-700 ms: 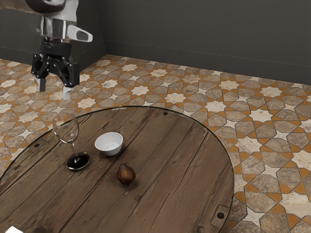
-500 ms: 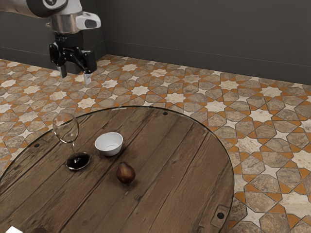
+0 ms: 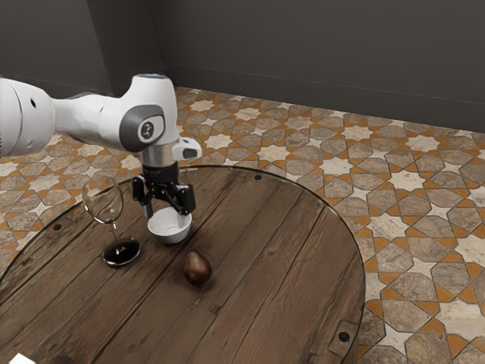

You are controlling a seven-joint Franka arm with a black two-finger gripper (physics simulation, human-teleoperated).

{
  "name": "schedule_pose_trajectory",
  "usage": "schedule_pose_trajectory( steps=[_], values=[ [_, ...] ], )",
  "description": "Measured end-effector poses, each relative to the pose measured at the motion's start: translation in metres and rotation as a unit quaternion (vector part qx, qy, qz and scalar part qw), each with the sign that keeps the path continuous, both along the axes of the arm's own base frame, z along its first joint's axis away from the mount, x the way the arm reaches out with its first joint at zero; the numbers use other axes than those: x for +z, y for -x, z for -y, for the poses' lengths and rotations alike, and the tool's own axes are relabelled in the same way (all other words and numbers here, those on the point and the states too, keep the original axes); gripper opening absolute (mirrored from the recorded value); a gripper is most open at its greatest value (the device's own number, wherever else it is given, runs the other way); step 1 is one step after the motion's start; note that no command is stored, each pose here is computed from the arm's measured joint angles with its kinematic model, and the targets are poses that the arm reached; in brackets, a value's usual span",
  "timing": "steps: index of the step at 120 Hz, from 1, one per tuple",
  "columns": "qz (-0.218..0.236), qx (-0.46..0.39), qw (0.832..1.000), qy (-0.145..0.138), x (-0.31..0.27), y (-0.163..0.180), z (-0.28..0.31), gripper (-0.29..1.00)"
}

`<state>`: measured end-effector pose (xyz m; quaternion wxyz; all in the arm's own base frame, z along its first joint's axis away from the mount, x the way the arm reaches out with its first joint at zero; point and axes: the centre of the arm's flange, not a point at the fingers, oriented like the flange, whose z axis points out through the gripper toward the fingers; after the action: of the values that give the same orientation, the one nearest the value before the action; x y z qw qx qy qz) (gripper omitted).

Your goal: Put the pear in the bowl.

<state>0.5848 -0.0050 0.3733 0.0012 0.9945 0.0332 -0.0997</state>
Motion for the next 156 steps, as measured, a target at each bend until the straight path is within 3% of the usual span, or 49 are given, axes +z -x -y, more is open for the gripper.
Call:
schedule_pose_trajectory(
  steps=[32, 92, 156],
  values=[
    [0.013, 0.027, 0.998, 0.054, -0.065, 0.013, 0.033, 0.7],
    [0.016, 0.058, 0.995, 0.078, -0.121, 0.024, 0.049, 0.7],
    [0.048, 0.069, 0.994, 0.074, -0.097, 0.012, 0.039, 0.3]
  ],
)
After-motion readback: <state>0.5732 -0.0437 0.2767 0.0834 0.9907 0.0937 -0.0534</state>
